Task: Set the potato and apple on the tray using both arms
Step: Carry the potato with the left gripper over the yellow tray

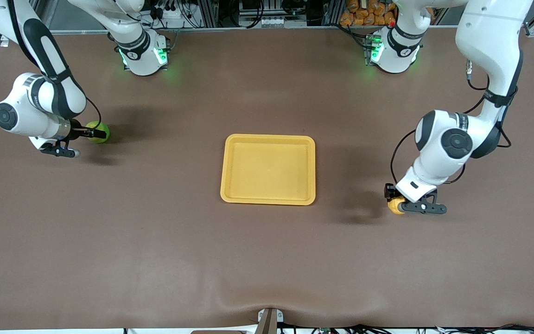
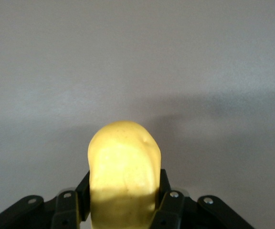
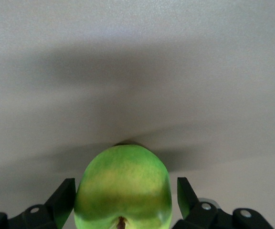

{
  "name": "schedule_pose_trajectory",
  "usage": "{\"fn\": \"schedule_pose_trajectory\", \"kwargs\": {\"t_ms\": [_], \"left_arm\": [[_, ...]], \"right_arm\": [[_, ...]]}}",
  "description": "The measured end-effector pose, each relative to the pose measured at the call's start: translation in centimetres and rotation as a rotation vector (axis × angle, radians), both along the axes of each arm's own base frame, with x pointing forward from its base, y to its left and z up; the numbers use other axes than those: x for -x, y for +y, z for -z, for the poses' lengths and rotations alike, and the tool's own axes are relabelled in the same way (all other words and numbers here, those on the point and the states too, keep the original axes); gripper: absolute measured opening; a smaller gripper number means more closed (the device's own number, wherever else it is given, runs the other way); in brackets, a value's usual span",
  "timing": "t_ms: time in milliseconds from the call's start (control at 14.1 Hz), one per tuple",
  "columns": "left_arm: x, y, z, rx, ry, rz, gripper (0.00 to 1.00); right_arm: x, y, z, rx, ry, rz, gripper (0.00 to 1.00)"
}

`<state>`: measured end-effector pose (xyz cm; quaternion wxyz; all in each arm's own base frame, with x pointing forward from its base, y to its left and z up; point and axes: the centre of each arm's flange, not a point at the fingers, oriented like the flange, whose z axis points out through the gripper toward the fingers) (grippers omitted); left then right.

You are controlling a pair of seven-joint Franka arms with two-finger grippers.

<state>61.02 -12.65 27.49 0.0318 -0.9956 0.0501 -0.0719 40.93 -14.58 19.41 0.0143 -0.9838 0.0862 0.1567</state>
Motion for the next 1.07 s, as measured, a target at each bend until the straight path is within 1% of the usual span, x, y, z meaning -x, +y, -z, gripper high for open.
{"fn": "schedule_pose_trajectory", "kwargs": {"t_ms": [142, 284, 356, 498, 640, 711, 853, 1067], "left_arm": [[0.6, -3.9, -1.7, -0.086, 0.050, -0.013, 0.54], [1.5, -9.1, -4.1, -0.154, 0.106, -0.027, 0.54], [2.0, -11.4, -5.2, -0.169, 0.113, -0.035, 0.54], [2.9, -14.6, -6.4, -0.166, 0.095, -0.067, 0.54], [4.1, -17.7, -6.3, -0.142, 0.081, -0.136, 0.54], [4.8, -19.6, -5.9, -0.127, 0.082, -0.170, 0.54], [6.4, -23.9, -5.1, -0.103, 0.084, -0.199, 0.54], [9.6, -30.3, -1.9, -0.095, 0.084, -0.235, 0.54]], "right_arm": [[0.1, 0.1, 0.0, 0.001, -0.006, -0.002, 0.81], [0.1, 0.1, 0.0, 0.000, -0.006, -0.004, 0.81], [0.1, 0.1, 0.0, -0.001, -0.004, -0.006, 0.81], [-0.1, 0.5, -0.1, -0.007, 0.007, -0.016, 0.81], [-1.0, 1.3, -0.9, -0.013, 0.021, -0.038, 0.81], [-1.7, 1.8, -1.6, -0.017, 0.031, -0.053, 0.81], [-3.5, 2.9, -4.0, -0.026, 0.061, -0.081, 0.81], [-6.2, 4.5, -8.3, -0.053, 0.098, -0.099, 0.81]]}}
